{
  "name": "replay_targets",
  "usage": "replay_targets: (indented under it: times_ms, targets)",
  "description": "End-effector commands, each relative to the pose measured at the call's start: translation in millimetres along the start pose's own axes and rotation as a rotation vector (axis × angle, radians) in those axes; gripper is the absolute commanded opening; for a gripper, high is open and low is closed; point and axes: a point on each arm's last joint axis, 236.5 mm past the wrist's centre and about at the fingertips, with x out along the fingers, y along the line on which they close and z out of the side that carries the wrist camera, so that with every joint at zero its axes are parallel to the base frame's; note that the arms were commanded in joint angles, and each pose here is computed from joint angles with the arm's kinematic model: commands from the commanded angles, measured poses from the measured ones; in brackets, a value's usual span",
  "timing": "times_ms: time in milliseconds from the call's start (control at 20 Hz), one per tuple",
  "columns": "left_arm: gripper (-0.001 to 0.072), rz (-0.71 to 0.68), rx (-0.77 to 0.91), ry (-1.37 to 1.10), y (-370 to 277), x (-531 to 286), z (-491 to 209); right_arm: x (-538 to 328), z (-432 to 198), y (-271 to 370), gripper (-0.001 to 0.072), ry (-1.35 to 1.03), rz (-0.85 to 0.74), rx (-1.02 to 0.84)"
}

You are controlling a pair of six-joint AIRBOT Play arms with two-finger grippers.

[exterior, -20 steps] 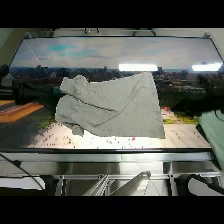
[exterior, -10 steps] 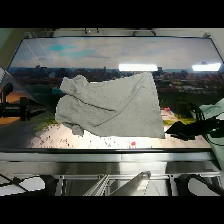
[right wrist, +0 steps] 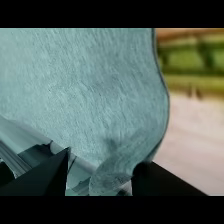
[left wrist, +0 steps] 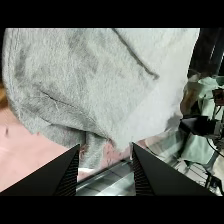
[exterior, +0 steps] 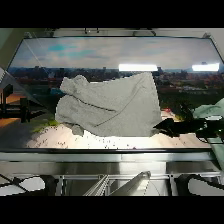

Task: Fold the shirts.

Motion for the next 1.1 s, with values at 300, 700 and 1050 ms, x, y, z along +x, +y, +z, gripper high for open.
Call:
replay_targets:
  times_ms: [300, 700, 1050]
  targets:
    - [0.0703, 0.262, -0.037, 0.06, 66, 3, -20, 12, 7, 3, 0.0455, -0.021, 0.024, -0.026]
    - [0.0684, 0.316, 0.064, 0.127, 67, 67, -4, 12, 5, 4, 0.0344, -0.014, 0.031, -0.025]
    - [0.0009, 0.24, 0.07, 0.377, 62, 111, -15, 11, -4, 14, 0.0341, 0.024, 0.072, -0.024]
